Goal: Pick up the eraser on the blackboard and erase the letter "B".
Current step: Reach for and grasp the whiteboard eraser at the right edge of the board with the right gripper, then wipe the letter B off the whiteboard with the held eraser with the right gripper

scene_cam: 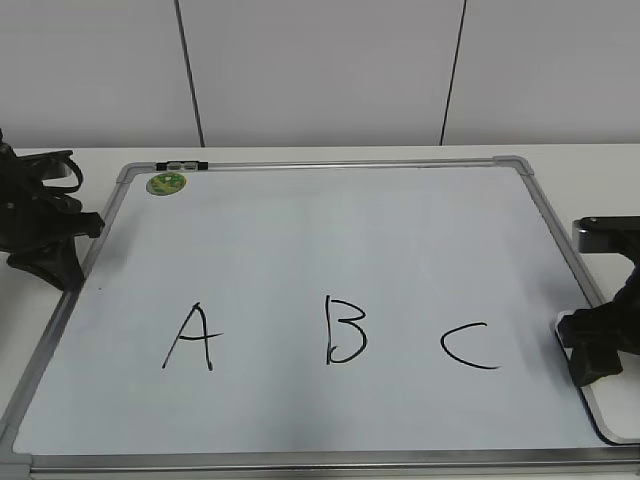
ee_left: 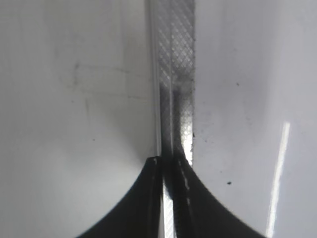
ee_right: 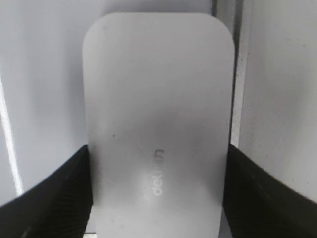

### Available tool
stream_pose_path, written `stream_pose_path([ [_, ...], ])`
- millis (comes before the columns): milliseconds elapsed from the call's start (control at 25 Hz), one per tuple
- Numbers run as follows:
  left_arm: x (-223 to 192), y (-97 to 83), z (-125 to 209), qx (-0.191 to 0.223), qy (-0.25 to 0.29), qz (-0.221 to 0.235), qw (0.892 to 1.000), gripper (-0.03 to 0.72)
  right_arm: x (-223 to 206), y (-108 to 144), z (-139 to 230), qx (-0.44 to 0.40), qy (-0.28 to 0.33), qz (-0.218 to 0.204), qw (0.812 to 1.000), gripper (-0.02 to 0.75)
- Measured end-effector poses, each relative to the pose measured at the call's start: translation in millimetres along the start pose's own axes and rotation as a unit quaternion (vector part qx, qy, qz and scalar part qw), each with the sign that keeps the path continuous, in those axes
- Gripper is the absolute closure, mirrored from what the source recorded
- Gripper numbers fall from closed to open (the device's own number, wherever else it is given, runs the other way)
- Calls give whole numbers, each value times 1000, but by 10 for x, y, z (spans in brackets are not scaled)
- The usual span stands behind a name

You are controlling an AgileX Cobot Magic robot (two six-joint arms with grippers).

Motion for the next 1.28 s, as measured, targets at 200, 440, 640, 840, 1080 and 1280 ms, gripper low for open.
stream_pose_path([
  [200,0,-2,0,0,0,1,1000,677,2,-1,14,3,7,0,1000,188],
  [440,0,-4,0,1,0,2,1000,677,34,-7,37,10,27,2,1000,189],
  [640,0,-4,-3,1,-1,2,1000,677,187,-9,-6,9,3,3,1000,189],
  [840,0,-6,-3,2,-1,2,1000,677,476,11,-202,28,-44,-3,999,189],
  [1080,0,-6,-3,2,-1,2,1000,677,796,384,-429,112,-73,-30,991,189],
  [1280,0,-6,-3,2,-1,2,1000,677,993,852,-604,182,-84,-46,979,189],
])
Point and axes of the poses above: a point on each arm's last joint axis where the gripper is mounted, x pointing back along that axis away from the gripper, y along the wrist's bending axis when the last joint is at zero, z = x × y, the point moved 4 cm from there along -x, pointing out along that axis toward the gripper, and after that the axes turned 4 degrees about x, right-handed, at the moved point
